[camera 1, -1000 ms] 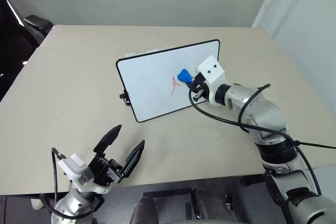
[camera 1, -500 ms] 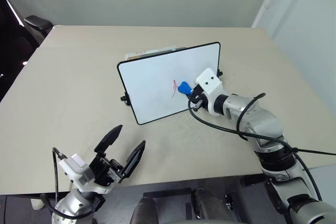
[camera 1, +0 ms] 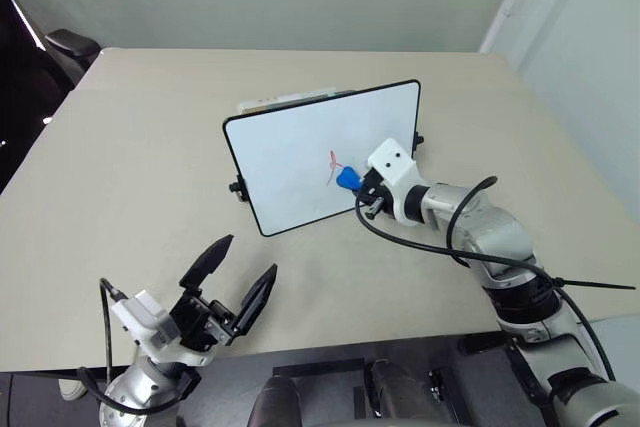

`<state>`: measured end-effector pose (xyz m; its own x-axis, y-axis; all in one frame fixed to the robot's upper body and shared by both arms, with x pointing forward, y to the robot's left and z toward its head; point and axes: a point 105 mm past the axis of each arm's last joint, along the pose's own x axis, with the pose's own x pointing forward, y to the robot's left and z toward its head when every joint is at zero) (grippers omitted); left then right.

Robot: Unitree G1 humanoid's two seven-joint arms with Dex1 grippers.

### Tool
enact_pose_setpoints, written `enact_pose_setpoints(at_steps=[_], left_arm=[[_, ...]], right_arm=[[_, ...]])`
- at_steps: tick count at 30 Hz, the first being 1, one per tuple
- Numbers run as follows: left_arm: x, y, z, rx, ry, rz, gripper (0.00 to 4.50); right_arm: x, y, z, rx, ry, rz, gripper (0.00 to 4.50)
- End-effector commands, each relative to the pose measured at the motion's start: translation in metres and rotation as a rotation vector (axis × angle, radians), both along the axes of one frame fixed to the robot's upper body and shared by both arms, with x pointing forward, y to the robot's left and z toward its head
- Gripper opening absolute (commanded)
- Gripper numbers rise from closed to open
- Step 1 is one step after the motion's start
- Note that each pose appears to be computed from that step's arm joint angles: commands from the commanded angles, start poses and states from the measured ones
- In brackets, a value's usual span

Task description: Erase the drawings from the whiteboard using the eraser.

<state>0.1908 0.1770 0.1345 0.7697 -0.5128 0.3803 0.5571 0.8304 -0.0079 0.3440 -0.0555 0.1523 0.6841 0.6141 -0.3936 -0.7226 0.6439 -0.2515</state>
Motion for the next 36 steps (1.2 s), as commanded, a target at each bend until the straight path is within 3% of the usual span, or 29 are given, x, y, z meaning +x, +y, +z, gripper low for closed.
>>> enact_pose_setpoints(at_steps=[1, 12, 23, 27, 36], left_arm=[[-0.002, 0.001, 0.011, 0.003, -0.041, 0.005, 4.5], [-0.002, 0.002, 0.01, 0.003, -0.039, 0.004, 4.5], [-0.004, 0.001, 0.011, -0.002, -0.039, -0.002, 4.5], [-0.005, 0.001, 0.011, -0.002, -0.039, -0.004, 4.5], [-0.007, 0.001, 0.011, 0.0, -0.04, -0.005, 4.5]], right_arm=[[0.003, 0.0, 0.008, -0.007, -0.034, 0.007, 0.49], [0.008, 0.015, 0.063, 0.086, -0.198, 0.038, 0.49], [0.003, 0.02, 0.089, 0.104, -0.273, 0.064, 0.49], [0.002, 0.02, 0.086, 0.1, -0.265, 0.066, 0.49], [0.004, 0.015, 0.036, 0.006, -0.14, 0.052, 0.49]])
